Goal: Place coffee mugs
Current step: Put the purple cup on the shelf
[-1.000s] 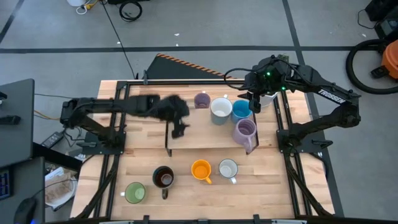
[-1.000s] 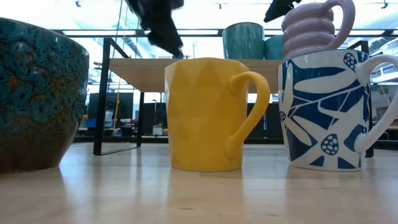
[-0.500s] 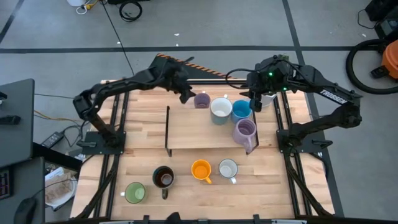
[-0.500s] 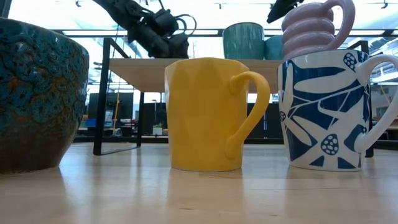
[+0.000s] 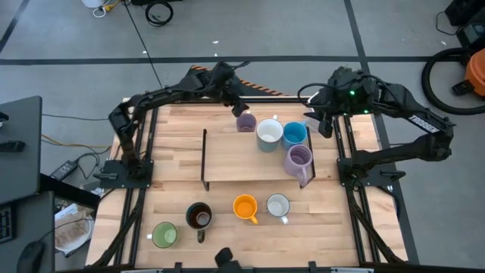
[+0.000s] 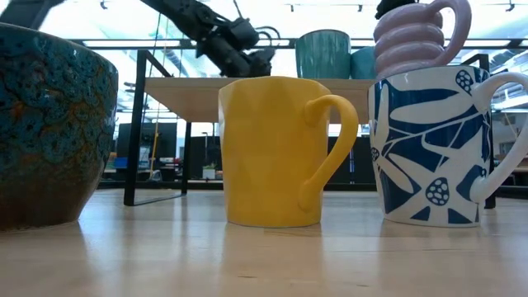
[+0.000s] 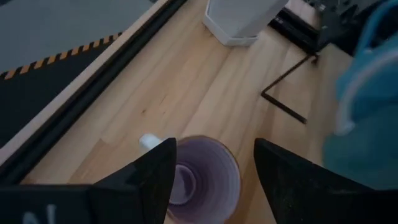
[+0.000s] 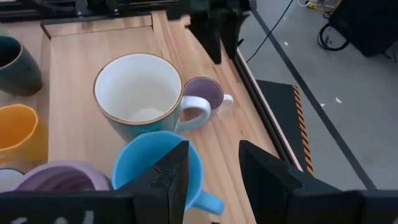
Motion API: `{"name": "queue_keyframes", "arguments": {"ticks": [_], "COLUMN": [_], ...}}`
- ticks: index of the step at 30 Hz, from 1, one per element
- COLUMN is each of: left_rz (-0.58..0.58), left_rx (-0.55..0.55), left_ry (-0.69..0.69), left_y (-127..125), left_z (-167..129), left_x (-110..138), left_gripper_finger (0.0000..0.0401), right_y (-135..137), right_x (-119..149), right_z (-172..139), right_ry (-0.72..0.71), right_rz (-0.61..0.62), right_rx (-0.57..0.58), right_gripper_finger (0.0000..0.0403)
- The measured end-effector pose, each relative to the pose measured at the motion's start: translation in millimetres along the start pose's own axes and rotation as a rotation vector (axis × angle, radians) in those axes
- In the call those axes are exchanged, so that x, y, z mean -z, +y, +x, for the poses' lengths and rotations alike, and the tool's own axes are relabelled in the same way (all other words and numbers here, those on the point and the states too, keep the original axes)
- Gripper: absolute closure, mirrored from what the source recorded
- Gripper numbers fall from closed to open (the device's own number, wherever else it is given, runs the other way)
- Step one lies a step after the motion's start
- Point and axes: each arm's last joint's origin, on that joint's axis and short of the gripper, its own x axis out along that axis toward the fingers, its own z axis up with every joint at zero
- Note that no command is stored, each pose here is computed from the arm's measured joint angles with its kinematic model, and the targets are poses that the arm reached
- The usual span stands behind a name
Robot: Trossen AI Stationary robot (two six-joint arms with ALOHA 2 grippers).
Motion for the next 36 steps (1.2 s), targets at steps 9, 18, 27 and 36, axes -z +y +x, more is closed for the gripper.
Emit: {"name": "queue_keyframes", "arguments": {"ticks": [9,18,27,36], "left_rz": [-0.028,-0.102,-0.092,-0.155], "left_rx": [-0.099,-0.137,-0.144,-0.145], "left_ry": [0.198,0.339,0.393,0.460], "left_y": [16.2,29.8,33.9,40.4], "left_z": [25.7,21.5,39.7,61.5], "left_x": [-10.7,2.5,12.0,25.1], "left_gripper_finger": [0.0178,0.0125,0.0117,0.0117], "right_y": [1.9,3.1,3.1,2.8], "right_x": [20.6,28.9,26.4,23.8], "right_z": [-12.2,-5.2,-3.5,-3.8], "right_ry": [-0.052,-0.059,-0.092,-0.119], "right_rz": [0.020,0.024,0.024,-0.004], "right_rx": [0.005,0.006,0.000,0.004], "right_gripper_finger": [0.0257,0.0257,0.0257,0.0257]}}
